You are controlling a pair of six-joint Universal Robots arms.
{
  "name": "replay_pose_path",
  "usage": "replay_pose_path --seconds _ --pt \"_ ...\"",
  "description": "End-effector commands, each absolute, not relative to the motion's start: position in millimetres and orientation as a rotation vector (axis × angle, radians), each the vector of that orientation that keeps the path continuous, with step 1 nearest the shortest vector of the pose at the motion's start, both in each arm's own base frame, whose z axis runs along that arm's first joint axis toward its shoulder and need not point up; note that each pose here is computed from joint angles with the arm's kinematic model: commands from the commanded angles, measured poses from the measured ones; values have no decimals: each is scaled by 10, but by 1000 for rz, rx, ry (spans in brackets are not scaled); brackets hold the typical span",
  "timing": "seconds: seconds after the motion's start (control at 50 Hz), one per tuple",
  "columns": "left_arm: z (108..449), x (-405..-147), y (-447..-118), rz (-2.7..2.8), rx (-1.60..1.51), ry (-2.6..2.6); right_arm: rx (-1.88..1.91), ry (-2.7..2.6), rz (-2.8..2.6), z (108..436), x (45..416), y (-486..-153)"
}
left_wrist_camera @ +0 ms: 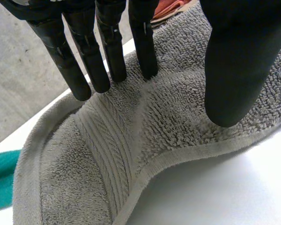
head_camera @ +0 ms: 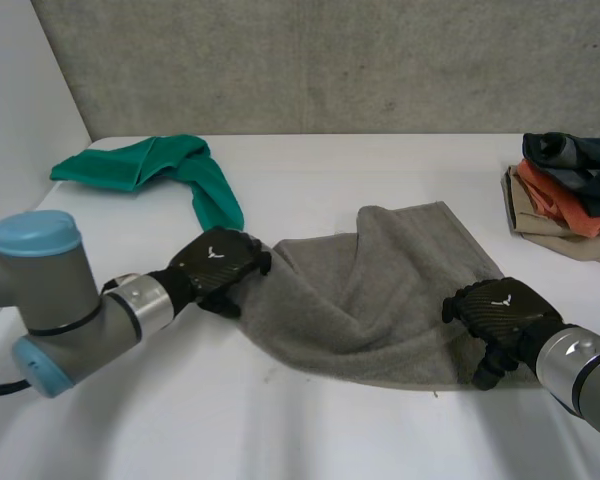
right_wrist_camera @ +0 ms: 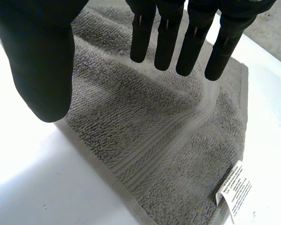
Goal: Fold the laundry.
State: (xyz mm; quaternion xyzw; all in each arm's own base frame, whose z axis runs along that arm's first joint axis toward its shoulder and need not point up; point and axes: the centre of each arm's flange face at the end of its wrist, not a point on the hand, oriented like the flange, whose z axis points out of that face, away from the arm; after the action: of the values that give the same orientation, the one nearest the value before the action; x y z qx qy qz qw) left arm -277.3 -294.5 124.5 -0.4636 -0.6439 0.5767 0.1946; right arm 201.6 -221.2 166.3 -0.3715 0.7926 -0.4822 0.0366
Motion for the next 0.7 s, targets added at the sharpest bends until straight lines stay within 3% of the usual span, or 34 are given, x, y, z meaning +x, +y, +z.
replay_pose_path --seconds 0.02,0.18,0.3,0.46,0.7 --pt "1154 -2932 -3013 1646 -1314 -1834 -1141 2445 -1455 1608 2014 -2222" --pt "1285 -3015 -2996 1709 -1293 -1860 -1118 2461 -1482 1614 1976 -2276" --pt "1963 -2890 -2867 1834 -1199 -1862 -1081 2467 -1486 1641 1979 -2255" --pt "2455 -2698 -2695 1816 -973 -1973 -984 2426 -1471 1655 2083 -2067" --pt "2628 -2612 -2506 1713 -835 -2054 -971 2421 -1499 1220 2243 -2198"
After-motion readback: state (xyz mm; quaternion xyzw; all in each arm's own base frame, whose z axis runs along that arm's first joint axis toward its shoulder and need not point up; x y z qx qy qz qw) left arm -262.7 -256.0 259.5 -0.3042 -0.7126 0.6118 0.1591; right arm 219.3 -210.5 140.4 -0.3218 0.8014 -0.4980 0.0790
